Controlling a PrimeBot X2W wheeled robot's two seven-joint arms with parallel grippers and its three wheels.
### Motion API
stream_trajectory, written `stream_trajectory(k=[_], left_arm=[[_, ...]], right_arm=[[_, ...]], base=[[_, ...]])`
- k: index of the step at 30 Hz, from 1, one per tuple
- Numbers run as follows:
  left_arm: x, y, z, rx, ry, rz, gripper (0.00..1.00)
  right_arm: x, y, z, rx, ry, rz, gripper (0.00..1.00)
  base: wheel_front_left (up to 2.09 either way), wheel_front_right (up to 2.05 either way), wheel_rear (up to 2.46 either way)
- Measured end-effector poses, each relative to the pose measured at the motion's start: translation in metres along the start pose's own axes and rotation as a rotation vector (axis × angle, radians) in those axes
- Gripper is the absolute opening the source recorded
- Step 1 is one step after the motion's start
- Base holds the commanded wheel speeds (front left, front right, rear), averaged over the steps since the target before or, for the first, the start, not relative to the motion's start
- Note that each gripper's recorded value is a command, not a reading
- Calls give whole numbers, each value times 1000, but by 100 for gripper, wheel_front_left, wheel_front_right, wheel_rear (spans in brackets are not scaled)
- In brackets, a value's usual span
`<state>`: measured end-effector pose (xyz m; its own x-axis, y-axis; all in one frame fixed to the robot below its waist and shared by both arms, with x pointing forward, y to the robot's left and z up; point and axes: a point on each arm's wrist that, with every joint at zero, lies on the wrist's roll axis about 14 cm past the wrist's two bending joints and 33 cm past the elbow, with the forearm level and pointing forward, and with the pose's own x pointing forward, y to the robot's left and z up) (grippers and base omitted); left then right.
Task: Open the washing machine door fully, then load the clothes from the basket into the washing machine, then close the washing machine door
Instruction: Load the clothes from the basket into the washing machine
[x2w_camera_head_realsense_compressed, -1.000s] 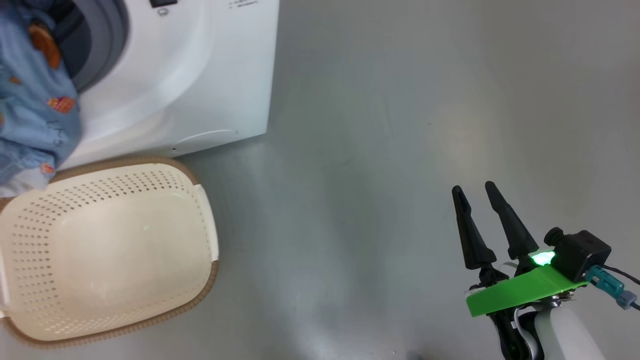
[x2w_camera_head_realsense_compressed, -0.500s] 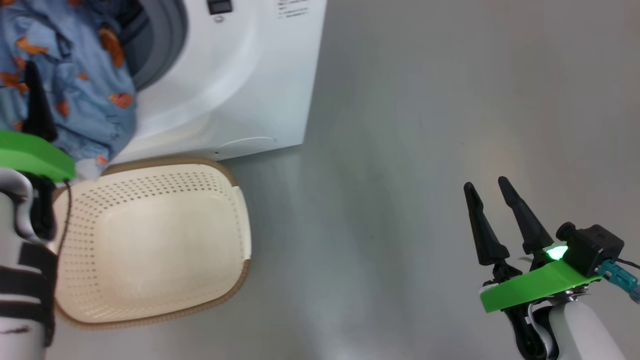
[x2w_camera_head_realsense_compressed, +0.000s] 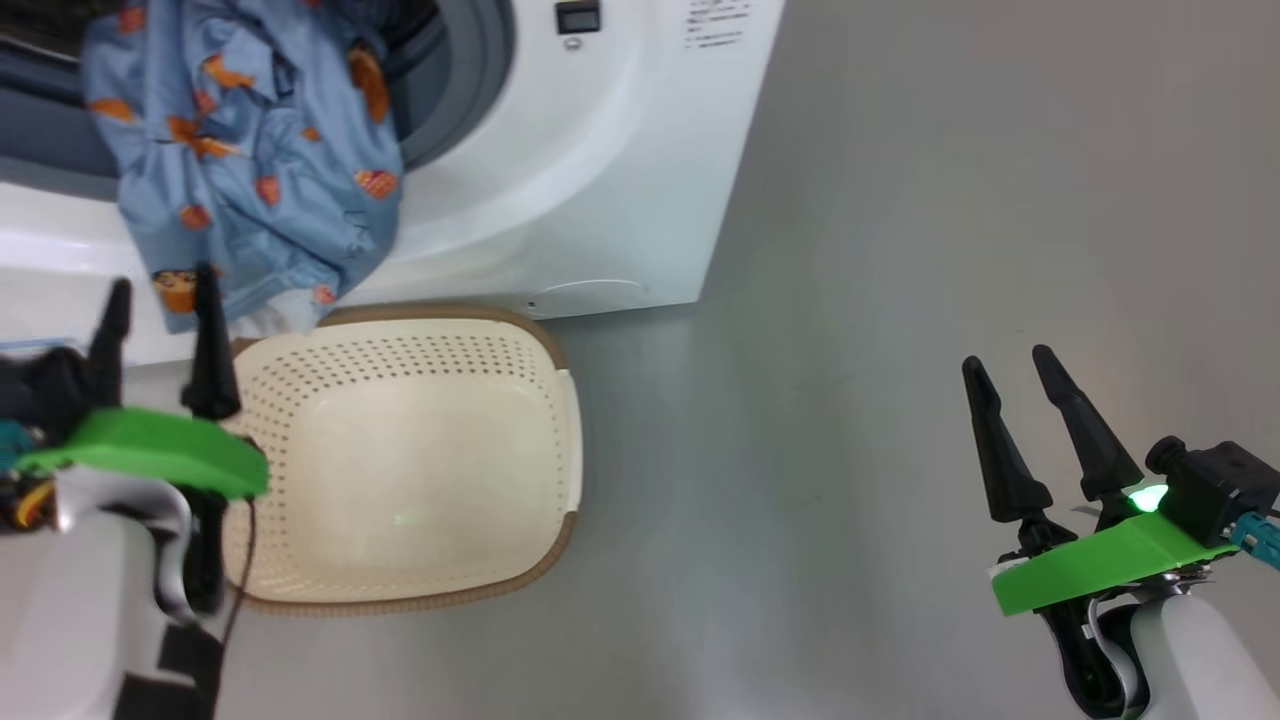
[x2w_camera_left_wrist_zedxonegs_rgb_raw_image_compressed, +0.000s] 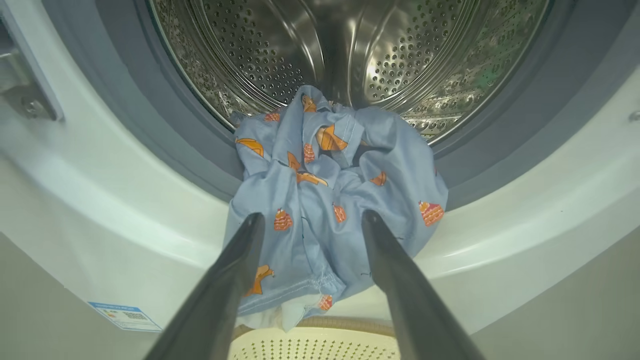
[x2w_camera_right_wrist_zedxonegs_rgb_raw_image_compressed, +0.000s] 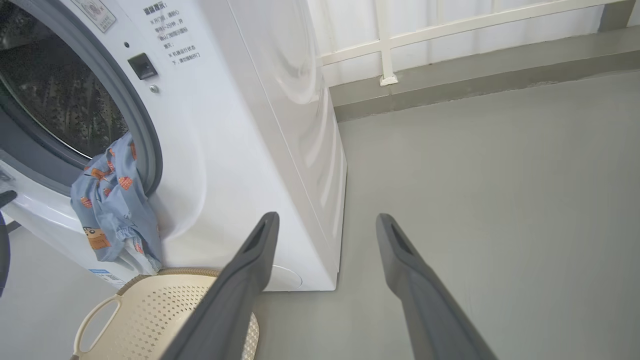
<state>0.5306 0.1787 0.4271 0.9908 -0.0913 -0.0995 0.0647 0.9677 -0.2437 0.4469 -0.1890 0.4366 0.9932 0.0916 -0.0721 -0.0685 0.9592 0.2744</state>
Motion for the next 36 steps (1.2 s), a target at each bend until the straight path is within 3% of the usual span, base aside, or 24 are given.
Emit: stream_trajectory(k=[19,36], left_arm=[[-94,15,-17,-33,17,101,100],[-99,14,-13,-31,5,103,100]], right_arm=[[1,19,3,4,-3,55,100],[-5,16,1,4,4,44,100]], base=[[0,0,0],[0,0,0]])
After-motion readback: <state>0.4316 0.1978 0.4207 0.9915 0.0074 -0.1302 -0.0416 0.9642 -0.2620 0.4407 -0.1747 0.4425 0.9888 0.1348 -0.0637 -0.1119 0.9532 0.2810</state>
